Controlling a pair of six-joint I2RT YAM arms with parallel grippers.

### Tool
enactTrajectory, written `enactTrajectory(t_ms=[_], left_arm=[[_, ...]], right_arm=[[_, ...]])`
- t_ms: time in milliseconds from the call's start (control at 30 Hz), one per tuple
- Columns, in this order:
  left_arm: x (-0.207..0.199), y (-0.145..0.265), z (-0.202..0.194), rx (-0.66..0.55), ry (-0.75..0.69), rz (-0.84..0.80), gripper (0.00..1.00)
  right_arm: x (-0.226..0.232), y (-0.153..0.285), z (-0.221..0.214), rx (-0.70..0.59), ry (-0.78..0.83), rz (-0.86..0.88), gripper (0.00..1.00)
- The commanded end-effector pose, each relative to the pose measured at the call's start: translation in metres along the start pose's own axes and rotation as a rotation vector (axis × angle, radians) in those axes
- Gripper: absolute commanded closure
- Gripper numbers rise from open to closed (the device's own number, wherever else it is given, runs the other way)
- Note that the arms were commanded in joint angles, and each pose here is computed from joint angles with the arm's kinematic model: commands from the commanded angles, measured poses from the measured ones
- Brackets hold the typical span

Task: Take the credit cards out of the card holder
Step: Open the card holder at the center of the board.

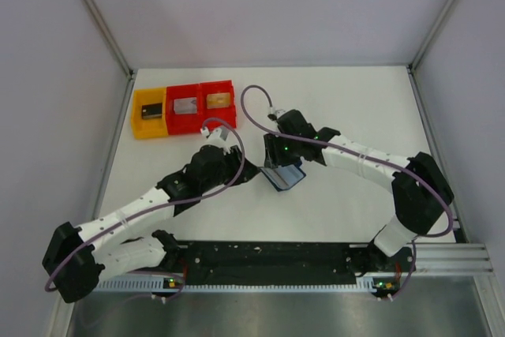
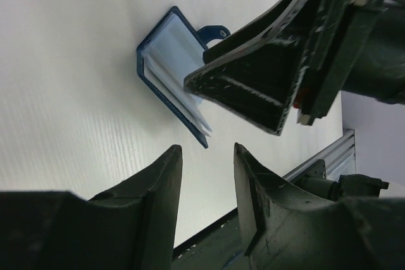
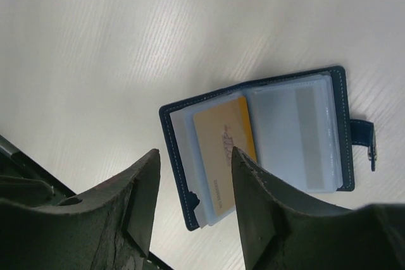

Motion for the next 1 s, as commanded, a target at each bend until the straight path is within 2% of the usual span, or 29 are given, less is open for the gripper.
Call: enactTrajectory(t_ms=[0, 100, 200, 333, 433, 567, 967], left_arm=[[-0.03, -0.001, 0.016, -0.028, -0.024, -0.079, 0.57], [-0.04, -0.005, 0.021, -0.036, -0.023, -0.092, 0.57], [-0.056, -0.015, 0.019, 0.006, -0.027, -0.124, 0.58], [-0.075, -0.027, 0.023, 0.039, -0.038, -0.139, 0.58], [-0.082, -0.035, 0.028, 0.033, -0.043, -0.141, 0.58], [-0.08, -0.041, 0.026, 0.042, -0.041, -0.129, 0.59], [-0.047, -0.043, 0.013, 0.042, -0.012, -0.064, 0.59]], right_arm=[[0.01, -0.007, -0.008, -0.007, -0.017, 0.074, 0.52], [-0.001, -0.004, -0.006, -0.044, -0.07, 0.048, 0.52], [-0.017, 0.003, -0.003, -0.096, -0.132, 0.037, 0.57], [-0.02, 0.011, -0.002, -0.123, -0.156, 0.104, 0.63], [-0.011, 0.009, -0.009, -0.097, -0.145, 0.167, 0.63], [-0.008, 0.004, -0.016, -0.101, -0.177, 0.213, 0.63], [-0.007, -0.046, -0.058, 0.007, -0.267, 0.271, 0.63]])
Point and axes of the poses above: each gripper's point midway between its finger pads, its own y axis back along the fingers, its own x axis along the line the jaws close on, z = x × y, the point moved 1 cm from there along y, back along the fingers, and after that the axes turned 9 degrees about y, right-handed, at the moved point
